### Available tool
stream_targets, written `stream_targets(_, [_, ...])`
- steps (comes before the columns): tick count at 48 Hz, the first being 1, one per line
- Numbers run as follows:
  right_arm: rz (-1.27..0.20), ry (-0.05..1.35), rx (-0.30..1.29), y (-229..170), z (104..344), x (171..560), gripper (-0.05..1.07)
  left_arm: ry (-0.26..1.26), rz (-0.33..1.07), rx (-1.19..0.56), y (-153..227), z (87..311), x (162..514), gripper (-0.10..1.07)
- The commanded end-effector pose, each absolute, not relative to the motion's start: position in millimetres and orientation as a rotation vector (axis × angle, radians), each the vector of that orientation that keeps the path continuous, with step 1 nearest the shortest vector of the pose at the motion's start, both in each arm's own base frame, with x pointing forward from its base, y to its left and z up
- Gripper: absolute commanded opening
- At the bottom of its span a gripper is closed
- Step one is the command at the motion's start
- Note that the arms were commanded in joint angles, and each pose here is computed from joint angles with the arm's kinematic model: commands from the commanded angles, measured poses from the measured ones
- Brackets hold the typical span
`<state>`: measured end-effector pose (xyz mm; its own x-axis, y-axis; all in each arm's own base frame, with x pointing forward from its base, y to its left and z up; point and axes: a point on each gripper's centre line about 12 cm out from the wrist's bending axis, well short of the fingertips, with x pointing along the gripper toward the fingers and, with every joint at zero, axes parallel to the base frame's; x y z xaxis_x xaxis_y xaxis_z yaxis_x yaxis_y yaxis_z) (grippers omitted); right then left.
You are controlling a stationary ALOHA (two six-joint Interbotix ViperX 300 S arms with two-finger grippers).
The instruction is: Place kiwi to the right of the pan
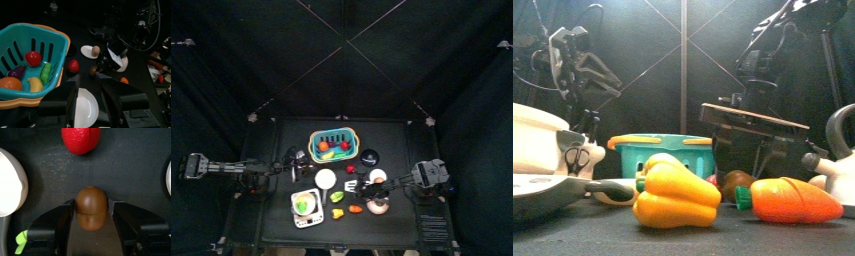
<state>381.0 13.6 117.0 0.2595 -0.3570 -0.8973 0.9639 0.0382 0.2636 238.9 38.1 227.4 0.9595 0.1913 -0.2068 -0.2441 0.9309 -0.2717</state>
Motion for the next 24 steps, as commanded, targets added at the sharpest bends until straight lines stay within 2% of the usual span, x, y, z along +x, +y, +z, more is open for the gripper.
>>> stream_targets(1, [-1.155,0.718,1.082,11.2,127.3,384.9,0.96,0.163,0.226,-0.295,39.5,232.3,240.9,0.74])
stream_targets(15, [-1.152,0.713,1.079,10.8,130.6,385.3,0.96,0.168,0.225,-0.296,39.0,231.4,240.7,0.74])
stream_targets(24, [-1.147,0.691,1.068,8.4,141.5,384.1,0.96,0.169,0.225,-0.297,39.0,231.2,240.6,0.74])
